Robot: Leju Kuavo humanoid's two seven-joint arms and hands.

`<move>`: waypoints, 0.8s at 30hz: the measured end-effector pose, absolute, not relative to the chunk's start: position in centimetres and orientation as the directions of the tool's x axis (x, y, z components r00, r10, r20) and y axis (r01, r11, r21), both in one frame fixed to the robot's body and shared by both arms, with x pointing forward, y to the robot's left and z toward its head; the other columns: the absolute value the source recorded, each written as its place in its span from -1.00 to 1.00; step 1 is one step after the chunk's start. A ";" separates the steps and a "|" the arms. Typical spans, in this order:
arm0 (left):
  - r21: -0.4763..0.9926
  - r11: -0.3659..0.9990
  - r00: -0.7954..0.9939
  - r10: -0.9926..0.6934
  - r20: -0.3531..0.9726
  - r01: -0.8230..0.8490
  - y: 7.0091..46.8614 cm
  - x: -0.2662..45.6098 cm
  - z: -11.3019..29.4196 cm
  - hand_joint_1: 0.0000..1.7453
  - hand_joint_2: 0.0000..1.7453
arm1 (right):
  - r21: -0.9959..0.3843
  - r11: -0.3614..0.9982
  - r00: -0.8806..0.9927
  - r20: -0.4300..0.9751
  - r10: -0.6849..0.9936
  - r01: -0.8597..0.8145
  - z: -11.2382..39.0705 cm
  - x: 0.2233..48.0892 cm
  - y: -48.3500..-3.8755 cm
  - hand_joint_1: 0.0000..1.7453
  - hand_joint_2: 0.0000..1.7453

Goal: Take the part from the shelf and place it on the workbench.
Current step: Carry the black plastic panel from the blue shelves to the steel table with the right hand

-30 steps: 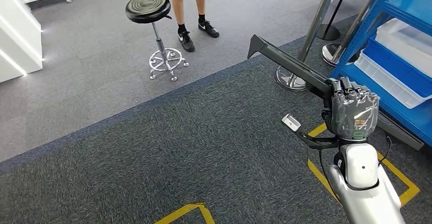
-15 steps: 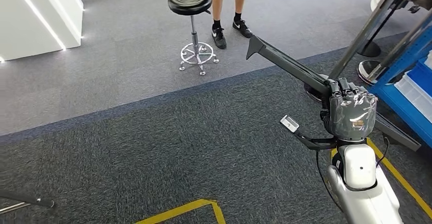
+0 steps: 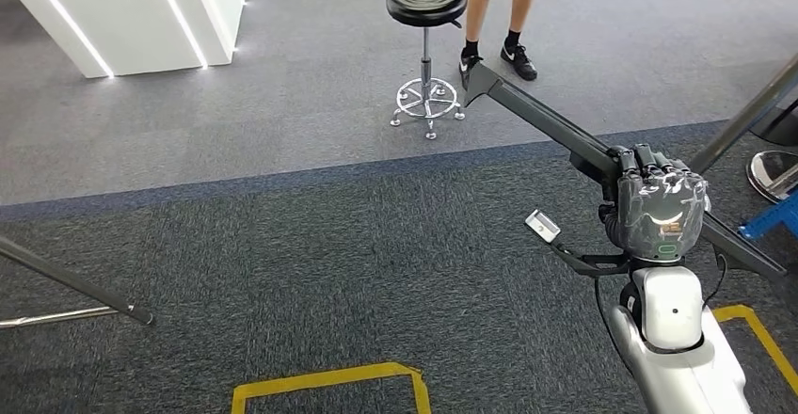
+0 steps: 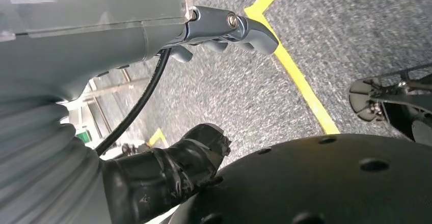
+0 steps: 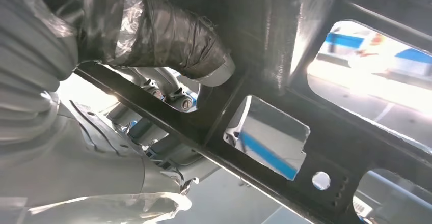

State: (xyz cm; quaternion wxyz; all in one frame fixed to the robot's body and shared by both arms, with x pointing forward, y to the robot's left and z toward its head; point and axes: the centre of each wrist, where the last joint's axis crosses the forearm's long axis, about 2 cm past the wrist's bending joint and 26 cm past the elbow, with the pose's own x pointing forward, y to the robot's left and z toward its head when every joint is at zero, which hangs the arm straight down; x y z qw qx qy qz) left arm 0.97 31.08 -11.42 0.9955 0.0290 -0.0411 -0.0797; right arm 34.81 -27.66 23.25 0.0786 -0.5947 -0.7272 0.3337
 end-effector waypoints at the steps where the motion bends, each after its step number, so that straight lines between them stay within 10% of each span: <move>1: 0.065 0.986 0.984 -0.161 0.077 0.156 31.1 1.0 -11.4 -1.00 1.00 | -0.578 0.071 -0.280 -0.282 0.918 0.813 23.3 34.8 -27.7 1.00 1.00; 24: 0.070 0.985 0.984 -0.165 0.073 0.160 31.2 0.7 -11.4 -1.00 1.00 | -0.573 0.062 -0.270 -0.285 0.920 0.817 23.4 34.8 -28.1 1.00 1.00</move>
